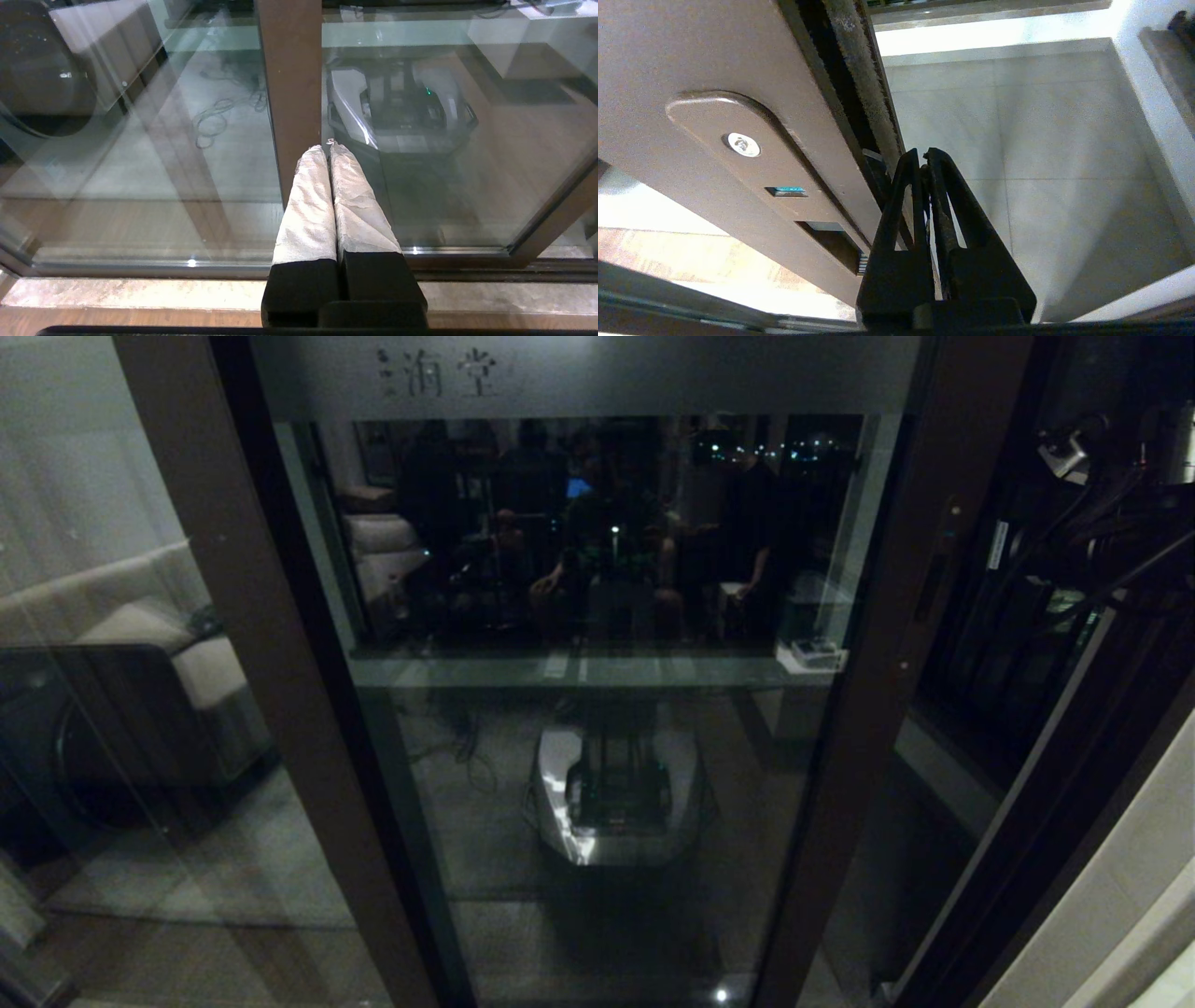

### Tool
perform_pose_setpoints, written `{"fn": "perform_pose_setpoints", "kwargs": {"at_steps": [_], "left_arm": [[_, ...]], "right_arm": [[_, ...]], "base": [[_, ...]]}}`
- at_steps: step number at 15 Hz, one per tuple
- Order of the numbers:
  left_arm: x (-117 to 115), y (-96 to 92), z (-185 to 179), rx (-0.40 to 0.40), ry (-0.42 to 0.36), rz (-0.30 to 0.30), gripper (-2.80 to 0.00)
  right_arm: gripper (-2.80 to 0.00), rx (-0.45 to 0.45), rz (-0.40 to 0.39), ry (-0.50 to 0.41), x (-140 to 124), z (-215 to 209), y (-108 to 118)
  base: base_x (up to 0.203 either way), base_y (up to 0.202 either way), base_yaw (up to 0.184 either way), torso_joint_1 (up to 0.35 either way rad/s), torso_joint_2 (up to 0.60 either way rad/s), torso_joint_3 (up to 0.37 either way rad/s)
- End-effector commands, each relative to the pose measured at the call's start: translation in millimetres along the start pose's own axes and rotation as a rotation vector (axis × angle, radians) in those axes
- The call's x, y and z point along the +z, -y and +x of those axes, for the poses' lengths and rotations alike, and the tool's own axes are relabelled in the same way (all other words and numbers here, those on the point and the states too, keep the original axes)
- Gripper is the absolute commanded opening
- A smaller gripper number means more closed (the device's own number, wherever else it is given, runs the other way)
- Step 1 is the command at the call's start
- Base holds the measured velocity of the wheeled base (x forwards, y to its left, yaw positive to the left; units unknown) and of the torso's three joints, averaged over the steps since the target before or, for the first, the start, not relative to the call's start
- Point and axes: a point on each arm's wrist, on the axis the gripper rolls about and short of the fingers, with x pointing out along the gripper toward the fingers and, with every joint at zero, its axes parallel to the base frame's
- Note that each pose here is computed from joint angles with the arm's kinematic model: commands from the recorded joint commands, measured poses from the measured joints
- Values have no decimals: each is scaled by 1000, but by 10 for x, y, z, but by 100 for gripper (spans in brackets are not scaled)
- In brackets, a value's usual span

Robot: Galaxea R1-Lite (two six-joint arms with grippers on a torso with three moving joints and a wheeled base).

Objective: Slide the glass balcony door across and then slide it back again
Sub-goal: Open the slid door

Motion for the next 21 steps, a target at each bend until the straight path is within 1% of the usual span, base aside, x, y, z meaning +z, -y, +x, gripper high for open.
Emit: {"fn": "perform_pose_setpoints", "kwargs": {"at_steps": [1, 4, 16, 18, 19, 21], "left_arm": [[0, 0, 1, 0, -2, 1, -280], [-1, 0, 1, 0, -3, 1, -280], [0, 0, 1, 0, -2, 1, -280], [0, 0, 1, 0, -2, 1, -280], [0, 0, 1, 0, -2, 1, -280], [-1, 0, 1, 0, -3, 1, -280]], "right_arm": [[-280, 4, 1, -4, -8, 2, -3], [-280, 15, 0, -10, -24, 19, -44], [-280, 81, -20, -16, -35, 85, -329], [-280, 9, -28, -13, -53, 129, -406], [-280, -1, -30, -14, -64, 149, -453], [-280, 11, -33, -14, -64, 152, -501]], "base": [[0, 0, 0, 0, 0, 0], [0, 0, 0, 0, 0, 0], [0, 0, 0, 0, 0, 0], [0, 0, 0, 0, 0, 0], [0, 0, 0, 0, 0, 0], [0, 0, 0, 0, 0, 0]]}}
